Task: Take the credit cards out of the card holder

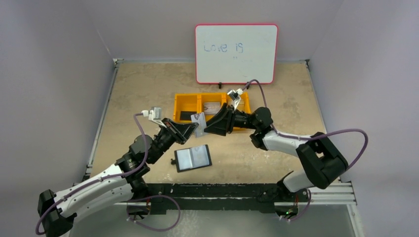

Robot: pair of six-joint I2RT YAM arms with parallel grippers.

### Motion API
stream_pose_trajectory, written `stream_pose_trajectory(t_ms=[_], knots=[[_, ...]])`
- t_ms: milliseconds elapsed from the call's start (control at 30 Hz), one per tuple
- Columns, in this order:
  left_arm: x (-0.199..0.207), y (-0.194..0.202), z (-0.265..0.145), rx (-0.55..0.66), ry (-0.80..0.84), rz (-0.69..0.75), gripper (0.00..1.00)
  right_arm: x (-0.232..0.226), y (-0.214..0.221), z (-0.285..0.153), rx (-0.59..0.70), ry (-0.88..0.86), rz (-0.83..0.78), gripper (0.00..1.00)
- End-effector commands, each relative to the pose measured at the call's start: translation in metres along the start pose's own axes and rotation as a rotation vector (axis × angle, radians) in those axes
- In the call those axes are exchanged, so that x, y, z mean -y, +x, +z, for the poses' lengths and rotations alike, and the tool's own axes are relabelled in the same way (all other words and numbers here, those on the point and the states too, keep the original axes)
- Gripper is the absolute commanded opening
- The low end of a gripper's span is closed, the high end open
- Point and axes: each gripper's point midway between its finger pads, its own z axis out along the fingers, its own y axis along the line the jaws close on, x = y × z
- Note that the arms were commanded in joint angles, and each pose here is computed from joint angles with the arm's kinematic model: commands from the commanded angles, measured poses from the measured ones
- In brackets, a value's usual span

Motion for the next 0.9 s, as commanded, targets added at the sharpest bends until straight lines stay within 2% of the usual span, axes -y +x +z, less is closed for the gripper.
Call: stream_pose_trajectory(t_ms=[0, 167, 233, 400, 467, 567, 600, 667, 767, 800, 867], knots=[[0.013, -0.003, 0.0, 0.013, 0.072, -0.026, 0.0, -0.038, -0.016, 0.007, -0.001, -0.17, -0.077, 0.53], [0.011, 0.001, -0.004, 0.014, 0.087, -0.056, 0.0, -0.046, -0.017, 0.006, 0.01, -0.239, -0.035, 0.49], [0.011, 0.002, -0.006, 0.018, 0.094, -0.067, 0.0, -0.042, -0.017, 0.008, 0.017, -0.233, -0.024, 0.42], [0.008, 0.001, -0.01, 0.015, 0.079, -0.066, 0.0, -0.034, -0.017, 0.008, 0.033, -0.182, -0.009, 0.33], [0.005, 0.003, -0.011, 0.01, 0.071, -0.062, 0.0, -0.031, -0.019, 0.008, 0.041, -0.151, -0.02, 0.19], [0.005, 0.004, -0.011, 0.008, 0.072, -0.059, 0.0, -0.027, -0.021, 0.009, 0.034, -0.104, -0.049, 0.12], [0.006, 0.002, -0.01, 0.015, 0.075, -0.063, 0.0, -0.027, -0.022, 0.009, 0.027, -0.095, -0.062, 0.06], [0.005, 0.002, -0.01, 0.02, 0.074, -0.059, 0.0, -0.028, -0.022, 0.009, 0.014, -0.085, -0.078, 0.01], [0.002, 0.004, -0.008, 0.007, 0.053, -0.044, 0.01, -0.033, -0.024, 0.007, 0.022, -0.077, -0.094, 0.0], [0.001, 0.006, -0.008, 0.001, 0.053, -0.042, 0.07, -0.034, -0.024, 0.005, 0.026, -0.071, -0.095, 0.0], [-0.001, 0.008, -0.008, -0.002, 0.048, -0.045, 0.26, -0.038, -0.026, 0.003, 0.04, -0.061, -0.11, 0.0]])
